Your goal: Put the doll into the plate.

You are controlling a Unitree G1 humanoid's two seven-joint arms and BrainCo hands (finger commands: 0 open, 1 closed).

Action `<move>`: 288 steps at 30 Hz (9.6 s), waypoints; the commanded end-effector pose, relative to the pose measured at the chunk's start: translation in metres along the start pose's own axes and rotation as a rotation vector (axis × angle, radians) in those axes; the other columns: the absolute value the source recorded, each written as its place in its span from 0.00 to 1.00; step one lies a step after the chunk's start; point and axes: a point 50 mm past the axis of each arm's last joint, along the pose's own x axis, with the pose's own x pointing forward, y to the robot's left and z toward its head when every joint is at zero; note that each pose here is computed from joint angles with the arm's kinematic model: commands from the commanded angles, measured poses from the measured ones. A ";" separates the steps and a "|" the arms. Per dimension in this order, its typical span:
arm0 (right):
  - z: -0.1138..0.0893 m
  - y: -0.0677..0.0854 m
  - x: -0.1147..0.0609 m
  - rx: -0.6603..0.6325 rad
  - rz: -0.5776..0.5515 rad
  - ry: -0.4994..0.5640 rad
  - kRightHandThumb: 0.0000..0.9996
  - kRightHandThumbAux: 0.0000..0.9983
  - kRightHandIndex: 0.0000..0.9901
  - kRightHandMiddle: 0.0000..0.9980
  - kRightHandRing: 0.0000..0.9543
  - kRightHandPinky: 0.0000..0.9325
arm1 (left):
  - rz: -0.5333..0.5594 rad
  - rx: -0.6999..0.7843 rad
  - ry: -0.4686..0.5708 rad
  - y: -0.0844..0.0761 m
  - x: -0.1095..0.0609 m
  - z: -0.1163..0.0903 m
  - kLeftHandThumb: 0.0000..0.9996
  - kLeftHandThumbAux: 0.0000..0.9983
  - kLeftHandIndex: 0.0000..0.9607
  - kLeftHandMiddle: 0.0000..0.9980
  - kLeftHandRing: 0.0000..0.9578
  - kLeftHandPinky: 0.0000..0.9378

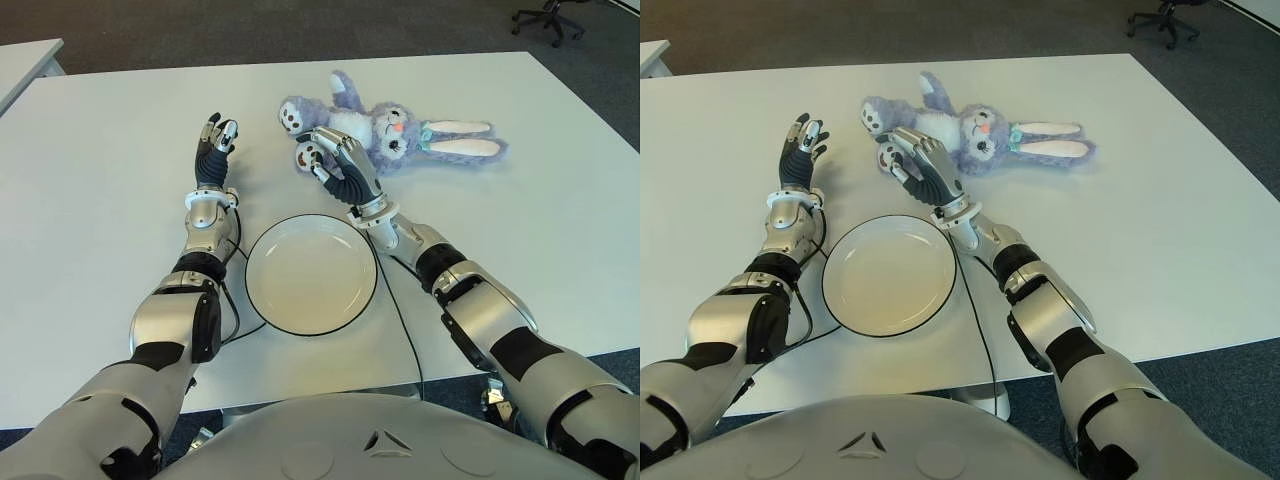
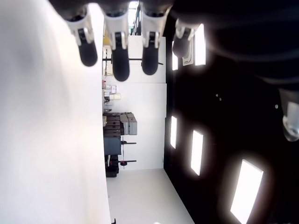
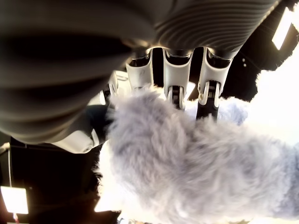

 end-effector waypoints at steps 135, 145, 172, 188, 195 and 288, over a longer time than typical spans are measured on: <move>-0.019 -0.003 -0.105 0.023 -0.413 0.406 0.71 0.71 0.44 0.86 0.91 0.93 | 0.023 -0.007 0.206 0.031 -0.038 -0.050 0.00 0.36 0.02 0.15 0.19 0.24; -0.018 -0.012 -0.106 0.007 -0.464 0.396 0.71 0.72 0.44 0.86 0.91 0.92 | 0.031 -0.009 0.206 0.033 -0.038 -0.050 0.00 0.36 0.03 0.15 0.20 0.25; -0.010 -0.033 -0.118 -0.026 -0.580 0.318 0.73 0.71 0.44 0.86 0.91 0.94 | 0.054 0.003 0.210 0.037 -0.039 -0.051 0.00 0.35 0.04 0.16 0.18 0.20; 0.003 -0.045 -0.131 -0.019 -0.661 0.267 0.74 0.71 0.44 0.86 0.90 0.92 | 0.056 0.006 0.191 0.039 -0.040 -0.049 0.00 0.33 0.03 0.17 0.19 0.19; 0.008 -0.049 -0.133 -0.039 -0.692 0.252 0.74 0.71 0.44 0.86 0.91 0.93 | 0.053 0.008 0.188 0.040 -0.040 -0.048 0.00 0.34 0.03 0.18 0.19 0.21; 0.014 -0.037 -0.119 -0.022 -0.593 0.272 0.40 0.38 0.04 0.08 0.04 0.03 | 0.055 -0.001 0.192 0.043 -0.033 -0.044 0.00 0.34 0.04 0.17 0.20 0.22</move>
